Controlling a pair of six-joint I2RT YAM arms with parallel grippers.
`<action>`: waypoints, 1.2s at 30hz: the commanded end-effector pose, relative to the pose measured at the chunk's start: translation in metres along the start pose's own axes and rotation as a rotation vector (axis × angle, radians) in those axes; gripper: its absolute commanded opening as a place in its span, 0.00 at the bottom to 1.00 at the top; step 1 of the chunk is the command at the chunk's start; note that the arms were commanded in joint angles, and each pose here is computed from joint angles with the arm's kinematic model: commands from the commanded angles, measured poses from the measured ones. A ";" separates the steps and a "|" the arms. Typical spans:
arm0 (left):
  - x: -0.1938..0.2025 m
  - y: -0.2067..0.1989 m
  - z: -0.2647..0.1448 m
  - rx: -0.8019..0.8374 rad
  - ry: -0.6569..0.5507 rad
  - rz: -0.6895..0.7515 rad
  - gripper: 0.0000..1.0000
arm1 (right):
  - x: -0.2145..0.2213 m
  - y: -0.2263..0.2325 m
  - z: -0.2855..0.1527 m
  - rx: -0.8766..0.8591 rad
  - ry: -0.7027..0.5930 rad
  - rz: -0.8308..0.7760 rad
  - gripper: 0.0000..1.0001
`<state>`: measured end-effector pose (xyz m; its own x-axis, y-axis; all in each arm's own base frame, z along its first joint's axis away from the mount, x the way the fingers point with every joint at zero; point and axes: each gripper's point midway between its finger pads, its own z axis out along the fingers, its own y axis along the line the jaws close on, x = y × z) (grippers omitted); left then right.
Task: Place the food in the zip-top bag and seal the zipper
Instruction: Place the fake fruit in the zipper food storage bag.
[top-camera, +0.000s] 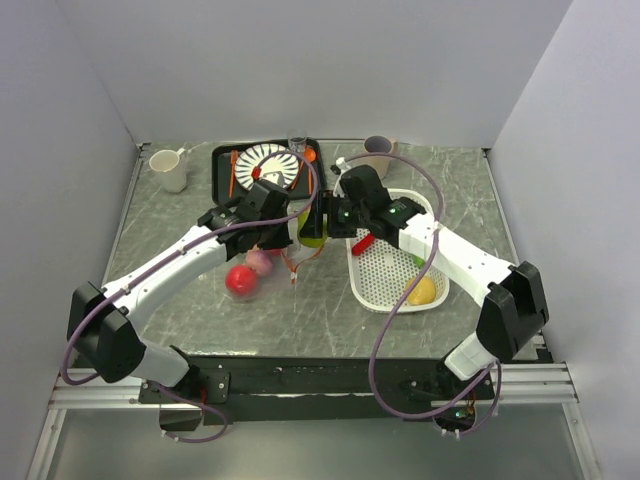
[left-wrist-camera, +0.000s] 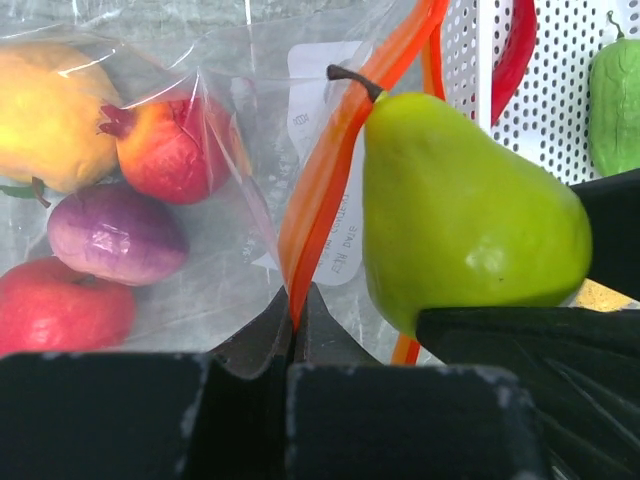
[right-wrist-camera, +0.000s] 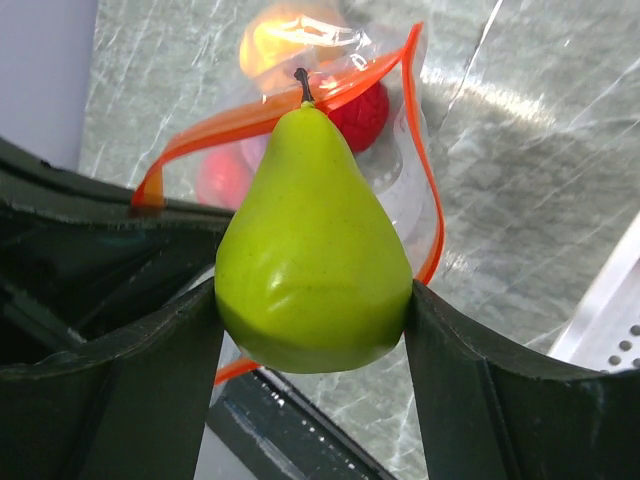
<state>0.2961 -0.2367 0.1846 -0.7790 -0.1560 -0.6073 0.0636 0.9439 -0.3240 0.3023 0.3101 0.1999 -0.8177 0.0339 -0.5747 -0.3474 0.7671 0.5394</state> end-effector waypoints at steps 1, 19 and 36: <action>-0.015 -0.011 -0.013 0.042 -0.057 -0.016 0.01 | -0.017 0.005 -0.016 0.036 -0.085 -0.041 0.53; -0.014 -0.008 -0.010 0.024 -0.056 -0.019 0.01 | 0.010 0.004 -0.052 -0.005 -0.073 -0.093 0.52; -0.012 -0.016 -0.011 0.082 -0.054 -0.010 0.01 | 0.000 0.014 -0.018 -0.033 0.012 -0.100 0.53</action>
<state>0.2973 -0.2365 0.1851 -0.7746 -0.1623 -0.6113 0.0596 0.9435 -0.3260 0.2729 0.2930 0.1800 -0.8371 -0.0720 -0.5423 -0.3839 0.7835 0.4886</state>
